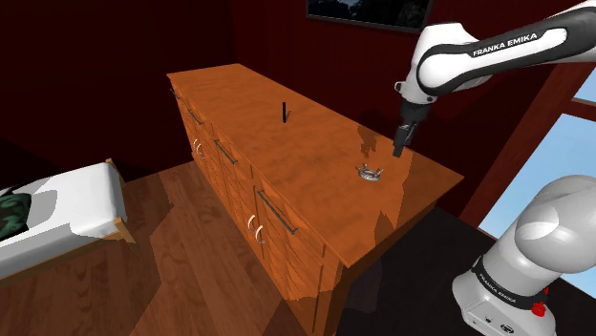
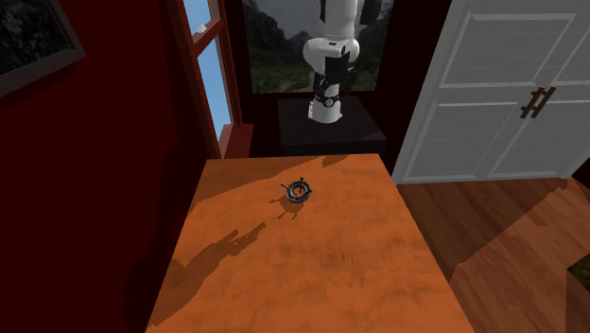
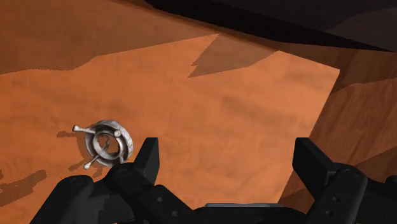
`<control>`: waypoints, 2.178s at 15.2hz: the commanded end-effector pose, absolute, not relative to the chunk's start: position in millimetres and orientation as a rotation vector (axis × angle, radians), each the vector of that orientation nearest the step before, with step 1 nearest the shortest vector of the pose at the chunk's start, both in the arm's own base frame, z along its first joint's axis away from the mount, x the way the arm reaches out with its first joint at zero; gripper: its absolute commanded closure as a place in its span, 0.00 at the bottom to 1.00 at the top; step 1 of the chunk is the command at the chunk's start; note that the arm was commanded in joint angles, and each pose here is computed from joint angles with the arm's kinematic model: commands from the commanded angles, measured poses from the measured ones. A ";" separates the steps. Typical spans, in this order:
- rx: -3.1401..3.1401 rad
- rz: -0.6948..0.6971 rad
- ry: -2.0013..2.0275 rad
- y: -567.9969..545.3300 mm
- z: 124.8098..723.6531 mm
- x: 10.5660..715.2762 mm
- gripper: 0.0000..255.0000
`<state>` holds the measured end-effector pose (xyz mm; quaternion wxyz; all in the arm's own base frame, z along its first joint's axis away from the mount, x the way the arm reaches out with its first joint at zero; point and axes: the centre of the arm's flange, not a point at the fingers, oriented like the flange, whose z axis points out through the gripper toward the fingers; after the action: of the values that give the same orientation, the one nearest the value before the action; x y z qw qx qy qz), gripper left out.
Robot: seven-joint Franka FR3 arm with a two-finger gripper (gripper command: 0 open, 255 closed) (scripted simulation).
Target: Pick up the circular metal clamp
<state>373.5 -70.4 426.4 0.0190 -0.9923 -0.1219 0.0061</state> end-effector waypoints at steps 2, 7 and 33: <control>-3.079 -0.029 -0.422 -86.8 396.0 392.5 0.00; -3.072 -0.101 -0.493 -111.5 349.6 425.9 0.00; -3.033 -0.317 -0.701 -175.3 181.1 544.1 1.00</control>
<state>544.3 -175.1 181.5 0.0063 -0.9693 -0.2241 -0.1012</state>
